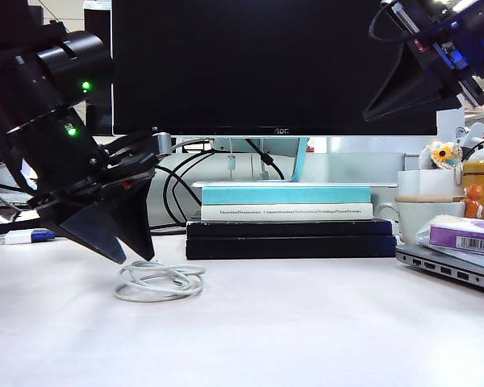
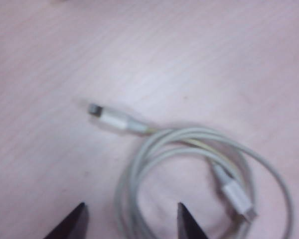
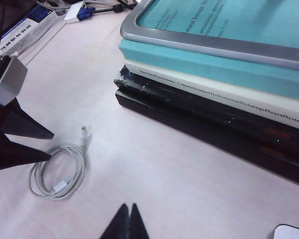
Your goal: Unfold the white charging cable into a straight cable.
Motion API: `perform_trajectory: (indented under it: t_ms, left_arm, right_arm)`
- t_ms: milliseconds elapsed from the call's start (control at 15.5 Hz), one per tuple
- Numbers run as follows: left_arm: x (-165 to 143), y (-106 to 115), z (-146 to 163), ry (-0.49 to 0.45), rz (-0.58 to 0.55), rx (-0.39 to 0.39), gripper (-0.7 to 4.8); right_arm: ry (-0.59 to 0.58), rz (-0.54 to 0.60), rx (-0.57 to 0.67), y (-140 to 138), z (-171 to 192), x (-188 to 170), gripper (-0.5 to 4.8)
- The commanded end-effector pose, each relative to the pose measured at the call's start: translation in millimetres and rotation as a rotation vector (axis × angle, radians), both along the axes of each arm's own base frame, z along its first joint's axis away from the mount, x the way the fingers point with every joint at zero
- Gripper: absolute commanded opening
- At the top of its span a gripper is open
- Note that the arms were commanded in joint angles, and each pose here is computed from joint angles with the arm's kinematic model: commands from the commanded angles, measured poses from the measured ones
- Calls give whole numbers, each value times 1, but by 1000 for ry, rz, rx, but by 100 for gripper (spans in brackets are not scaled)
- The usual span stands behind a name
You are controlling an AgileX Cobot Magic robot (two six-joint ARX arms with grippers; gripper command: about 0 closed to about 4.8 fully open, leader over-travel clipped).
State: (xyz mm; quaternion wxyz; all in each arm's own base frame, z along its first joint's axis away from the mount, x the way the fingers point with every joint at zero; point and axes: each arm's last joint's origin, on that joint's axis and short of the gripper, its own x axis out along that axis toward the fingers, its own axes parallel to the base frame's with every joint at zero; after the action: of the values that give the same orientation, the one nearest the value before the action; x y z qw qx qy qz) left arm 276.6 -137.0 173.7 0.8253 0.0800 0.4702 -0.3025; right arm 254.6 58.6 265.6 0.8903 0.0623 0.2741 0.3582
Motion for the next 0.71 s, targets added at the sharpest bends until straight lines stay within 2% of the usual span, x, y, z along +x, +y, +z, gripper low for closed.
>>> perform_trajectory:
  t_ms: [65,452,517,581,646,711]
  left_arm:
    - [1,-2,2,-21,20,3,237]
    - [3,-12,-17,18,13,53,237]
    - [3,-12,-20,28,12,59,214]
    - [3,-12,-20,28,8,60,127]
    - [4,-12,-21,25,2,62,-7]
    - [4,-13,-21,22,-18,62,-6]
  right_arm:
    - [-26,3,2,0,3,1,0]
    - [-24,3,2,0,3,1,0]
    - [-24,3,1,0,3,1,0]
    - [-24,3,1,0,3,1,0]
    - [-24,3,1,0,3,1,0]
    - [-25,3,1,0,3,1,0]
